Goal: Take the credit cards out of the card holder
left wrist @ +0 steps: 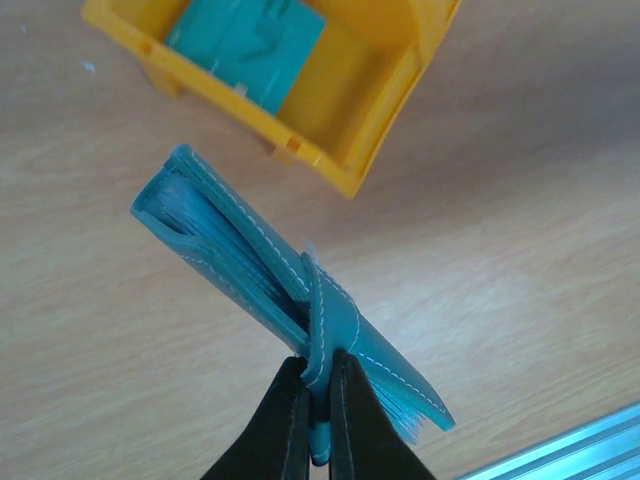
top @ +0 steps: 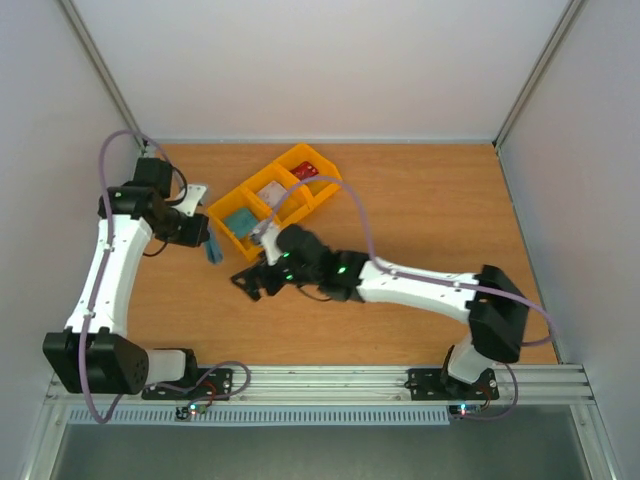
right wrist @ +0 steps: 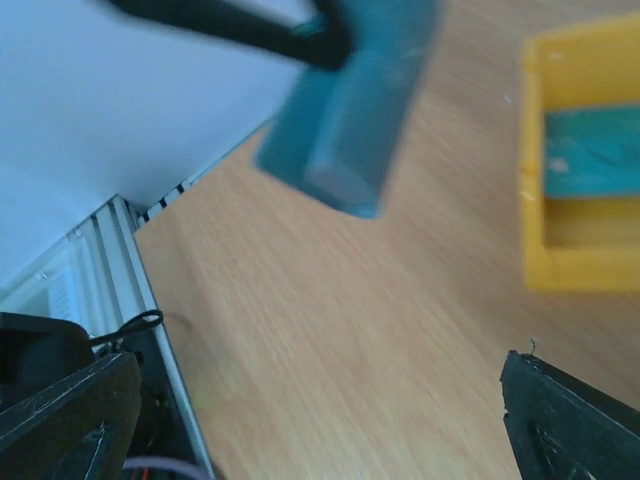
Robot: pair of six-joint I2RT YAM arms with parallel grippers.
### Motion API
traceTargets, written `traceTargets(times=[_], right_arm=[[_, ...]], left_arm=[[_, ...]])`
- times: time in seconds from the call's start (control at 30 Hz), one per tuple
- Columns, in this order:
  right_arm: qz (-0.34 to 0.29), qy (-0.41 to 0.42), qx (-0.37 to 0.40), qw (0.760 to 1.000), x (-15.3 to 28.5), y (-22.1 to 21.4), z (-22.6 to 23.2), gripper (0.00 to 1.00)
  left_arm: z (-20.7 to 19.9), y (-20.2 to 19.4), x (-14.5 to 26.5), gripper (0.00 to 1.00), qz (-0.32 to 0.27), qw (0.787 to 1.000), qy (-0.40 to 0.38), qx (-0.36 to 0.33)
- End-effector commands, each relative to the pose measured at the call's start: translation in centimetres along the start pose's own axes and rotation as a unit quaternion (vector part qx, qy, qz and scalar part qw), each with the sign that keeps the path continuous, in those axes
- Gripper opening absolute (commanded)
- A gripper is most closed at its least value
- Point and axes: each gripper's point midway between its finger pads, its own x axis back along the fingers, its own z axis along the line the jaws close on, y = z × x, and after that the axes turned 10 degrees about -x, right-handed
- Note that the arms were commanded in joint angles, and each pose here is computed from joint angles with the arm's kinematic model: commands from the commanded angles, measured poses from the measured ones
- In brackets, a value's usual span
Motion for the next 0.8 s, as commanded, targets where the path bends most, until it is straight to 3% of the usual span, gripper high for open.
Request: traceTargets(times=[0.0, 0.3, 0.33, 0.53, 0.63, 0.67, 0.7, 0.73, 0.77], right_arm=[[-0.108, -0.033, 0.107, 0.988, -2.1, 5.0, 3.6, 0.98], [-0.090, -0.134, 0.156, 0.975, -7.9, 5.9, 0.7, 0.97], [-0.089, -0.137, 0.166, 0.972, -8.2, 6.1, 0.7, 0.89], [-0.107, -0.123, 0.177, 0.970, -7.2, 7.2, 1.7, 0.05], [-0.113, -0.118, 0.179, 0.970, -5.8, 7.4, 2.1, 0.01], [-0.116, -0.112, 0.179, 0.971, -5.0, 7.6, 2.4, 0.01], [-0.116, -0.104, 0.178, 0.972, -4.2, 7.7, 2.7, 0.01], [-0.114, -0.092, 0.178, 0.973, -3.3, 7.8, 2.9, 0.01], [-0.110, -0.081, 0.176, 0.975, -2.3, 7.8, 3.0, 0.01]], left_arm=[[-1.9, 2.5, 3.4, 0.00, -0.065, 0.996, -0.033, 0.042], [-3.5, 3.2, 5.5, 0.00, -0.107, 0.992, -0.056, 0.047], [-3.7, 3.2, 5.7, 0.00, -0.110, 0.991, -0.058, 0.046], [-3.9, 2.9, 6.1, 0.00, -0.122, 0.990, -0.052, 0.039], [-4.6, 2.9, 6.4, 0.01, -0.127, 0.989, -0.070, 0.029], [-5.1, 3.0, 6.6, 0.12, -0.130, 0.988, -0.085, 0.023], [-5.6, 3.1, 6.9, 0.45, -0.133, 0.986, -0.098, 0.018], [-6.1, 3.3, 7.4, 0.86, -0.140, 0.984, -0.108, 0.014], [-6.4, 3.5, 7.8, 0.98, -0.143, 0.983, -0.116, 0.013]])
